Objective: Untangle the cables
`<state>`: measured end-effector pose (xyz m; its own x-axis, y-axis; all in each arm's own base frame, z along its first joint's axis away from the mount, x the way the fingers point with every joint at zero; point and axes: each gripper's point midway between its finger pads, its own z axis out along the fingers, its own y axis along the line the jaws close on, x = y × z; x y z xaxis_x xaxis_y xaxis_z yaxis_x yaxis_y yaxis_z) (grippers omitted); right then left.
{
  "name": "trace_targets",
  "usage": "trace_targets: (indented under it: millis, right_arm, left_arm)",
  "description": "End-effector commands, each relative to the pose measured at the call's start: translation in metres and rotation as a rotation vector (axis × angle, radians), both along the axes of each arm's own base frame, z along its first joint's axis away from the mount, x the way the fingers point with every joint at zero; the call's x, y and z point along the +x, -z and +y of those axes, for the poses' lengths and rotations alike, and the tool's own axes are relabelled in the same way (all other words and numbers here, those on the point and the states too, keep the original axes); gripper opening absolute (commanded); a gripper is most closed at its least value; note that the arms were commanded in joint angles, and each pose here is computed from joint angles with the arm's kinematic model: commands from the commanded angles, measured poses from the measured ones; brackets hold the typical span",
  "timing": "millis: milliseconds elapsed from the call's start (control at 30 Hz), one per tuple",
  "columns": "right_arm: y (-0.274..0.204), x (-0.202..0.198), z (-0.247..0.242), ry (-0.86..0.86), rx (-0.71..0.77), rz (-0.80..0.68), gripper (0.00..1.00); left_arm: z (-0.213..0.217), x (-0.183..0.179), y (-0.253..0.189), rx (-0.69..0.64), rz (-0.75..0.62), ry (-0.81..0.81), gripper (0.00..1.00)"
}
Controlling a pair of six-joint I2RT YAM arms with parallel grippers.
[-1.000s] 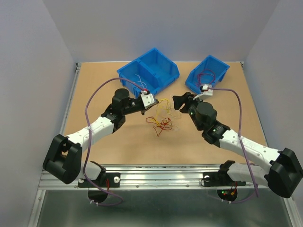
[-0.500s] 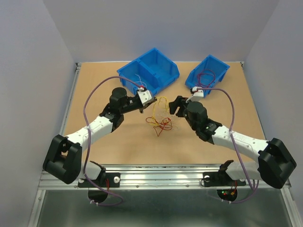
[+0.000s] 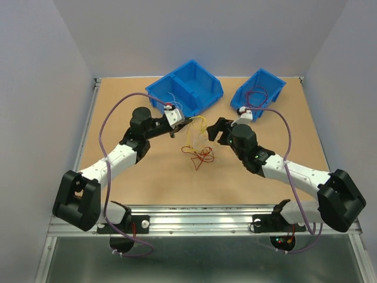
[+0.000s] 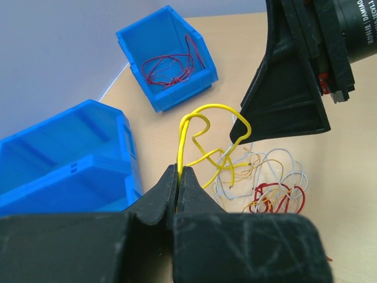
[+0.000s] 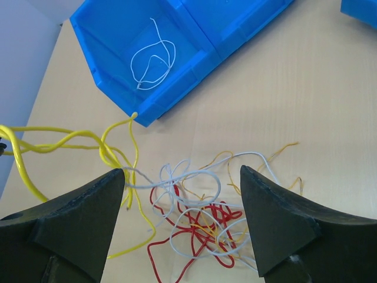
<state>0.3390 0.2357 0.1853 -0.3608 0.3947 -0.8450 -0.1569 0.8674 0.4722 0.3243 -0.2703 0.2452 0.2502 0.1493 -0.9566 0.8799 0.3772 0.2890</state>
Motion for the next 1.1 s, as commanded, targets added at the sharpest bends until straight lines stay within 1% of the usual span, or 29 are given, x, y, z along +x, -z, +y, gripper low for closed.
trace_targets:
  millis: [0, 133, 300, 400, 467, 500, 533, 600, 667, 700, 733, 800, 833, 900, 1067]
  right_arm:
    - [-0.047, 0.009, 0.000, 0.031, 0.116, -0.092, 0.85]
    - [-0.048, 0.009, -0.006, 0.050, 0.141, -0.097, 0.88]
    - [-0.042, 0.011, 0.003, 0.008, 0.139, -0.078, 0.88]
    - [-0.028, 0.013, 0.013, -0.026, 0.123, -0.043, 0.85]
    - [-0.025, 0.013, 0.018, -0.047, 0.126, -0.031, 0.81]
    - [-0.023, 0.011, 0.023, -0.070, 0.128, -0.023, 0.77]
    - [-0.022, 0.012, 0.025, -0.076, 0.135, -0.016, 0.71]
    - [-0.017, 0.010, 0.029, -0.086, 0.154, 0.006, 0.66]
    - [-0.013, 0.009, 0.031, -0.093, 0.166, 0.024, 0.58]
    - [-0.013, 0.009, 0.032, -0.092, 0.173, 0.028, 0.48]
    - [-0.012, 0.009, 0.032, -0.091, 0.174, 0.032, 0.28]
    - [-0.011, 0.012, 0.028, -0.063, 0.169, 0.042, 0.14]
    - [-0.008, 0.012, 0.025, -0.051, 0.161, 0.050, 0.05]
    - [-0.009, 0.014, 0.021, -0.040, 0.165, 0.049, 0.00]
    - [-0.018, 0.013, 0.010, -0.013, 0.175, 0.027, 0.01]
  left_arm:
    - [-0.004, -0.011, -0.031, -0.042, -0.095, 0.058, 0.00]
    - [-0.005, -0.013, -0.031, -0.040, -0.098, 0.070, 0.00]
    - [-0.005, -0.014, -0.032, -0.041, -0.096, 0.073, 0.00]
    - [-0.003, -0.013, -0.035, -0.048, -0.092, 0.056, 0.00]
    - [-0.002, -0.010, -0.035, -0.050, -0.091, 0.044, 0.00]
    - [-0.002, -0.010, -0.035, -0.051, -0.091, 0.039, 0.00]
    - [0.000, -0.006, -0.035, -0.052, -0.089, 0.017, 0.00]
    - [0.005, 0.004, -0.039, -0.068, -0.085, -0.046, 0.00]
    - [0.010, 0.011, -0.041, -0.084, -0.082, -0.092, 0.00]
    - [0.014, 0.015, -0.043, -0.094, -0.084, -0.120, 0.00]
    - [0.017, 0.017, -0.043, -0.103, -0.083, -0.131, 0.00]
    - [0.022, 0.020, -0.044, -0.118, -0.074, -0.146, 0.00]
    - [0.023, 0.021, -0.045, -0.121, -0.073, -0.149, 0.00]
    - [0.024, 0.023, -0.046, -0.128, -0.072, -0.155, 0.00]
    - [0.040, 0.039, -0.049, -0.164, -0.044, -0.240, 0.00]
